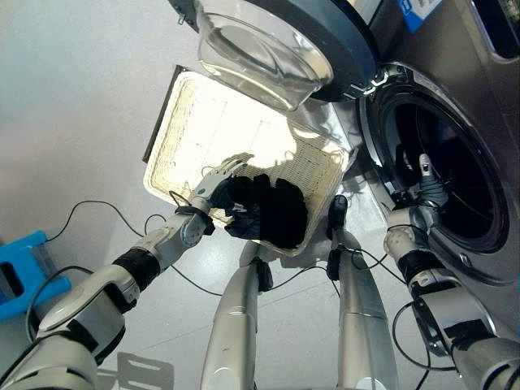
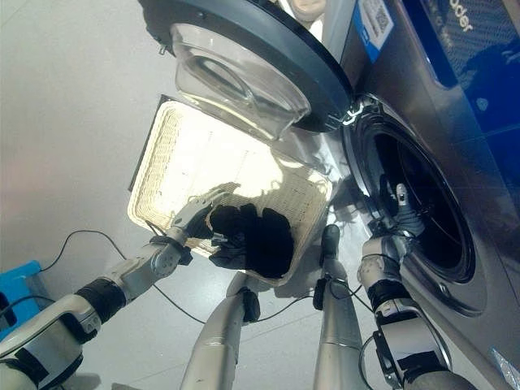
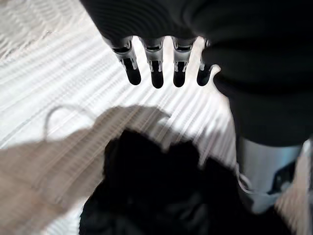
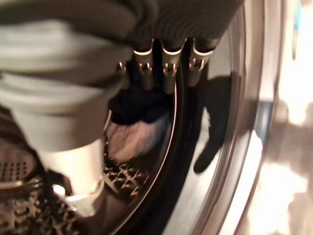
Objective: Put the clothes into the washing machine.
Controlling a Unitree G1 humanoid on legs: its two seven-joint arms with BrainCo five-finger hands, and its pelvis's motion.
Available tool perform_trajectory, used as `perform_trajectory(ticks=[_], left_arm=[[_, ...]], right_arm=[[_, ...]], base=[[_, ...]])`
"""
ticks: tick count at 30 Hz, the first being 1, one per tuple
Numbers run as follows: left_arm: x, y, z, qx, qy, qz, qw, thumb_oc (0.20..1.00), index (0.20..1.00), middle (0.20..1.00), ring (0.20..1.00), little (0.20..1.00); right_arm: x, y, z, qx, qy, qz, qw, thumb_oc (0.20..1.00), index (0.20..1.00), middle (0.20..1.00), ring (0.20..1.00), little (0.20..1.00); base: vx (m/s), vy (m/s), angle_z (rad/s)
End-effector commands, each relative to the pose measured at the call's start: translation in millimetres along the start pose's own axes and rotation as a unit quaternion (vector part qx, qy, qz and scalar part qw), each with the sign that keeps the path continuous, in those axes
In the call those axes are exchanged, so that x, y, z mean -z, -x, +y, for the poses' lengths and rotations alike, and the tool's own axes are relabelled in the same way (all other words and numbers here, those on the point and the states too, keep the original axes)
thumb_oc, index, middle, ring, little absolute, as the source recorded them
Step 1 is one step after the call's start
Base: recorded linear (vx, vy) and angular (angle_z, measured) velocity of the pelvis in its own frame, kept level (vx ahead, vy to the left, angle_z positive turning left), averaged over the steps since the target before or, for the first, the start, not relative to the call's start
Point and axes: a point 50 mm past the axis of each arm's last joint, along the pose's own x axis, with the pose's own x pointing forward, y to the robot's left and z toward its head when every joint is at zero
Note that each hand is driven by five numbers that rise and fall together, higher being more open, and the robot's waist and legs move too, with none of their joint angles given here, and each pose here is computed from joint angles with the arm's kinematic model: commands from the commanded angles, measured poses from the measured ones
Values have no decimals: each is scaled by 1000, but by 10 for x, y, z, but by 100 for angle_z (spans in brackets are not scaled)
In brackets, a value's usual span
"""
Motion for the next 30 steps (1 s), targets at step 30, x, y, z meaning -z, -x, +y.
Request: perform_trajectory(ticks=[30], left_arm=[[-310,-358,-159,214,-148,71,963,1000,1000,1000,1000,1000]], right_arm=[[-143,112,404,-67,-69,-27,995,1000,1000,1000,1000,1000]], base=[[-2,-11,1]])
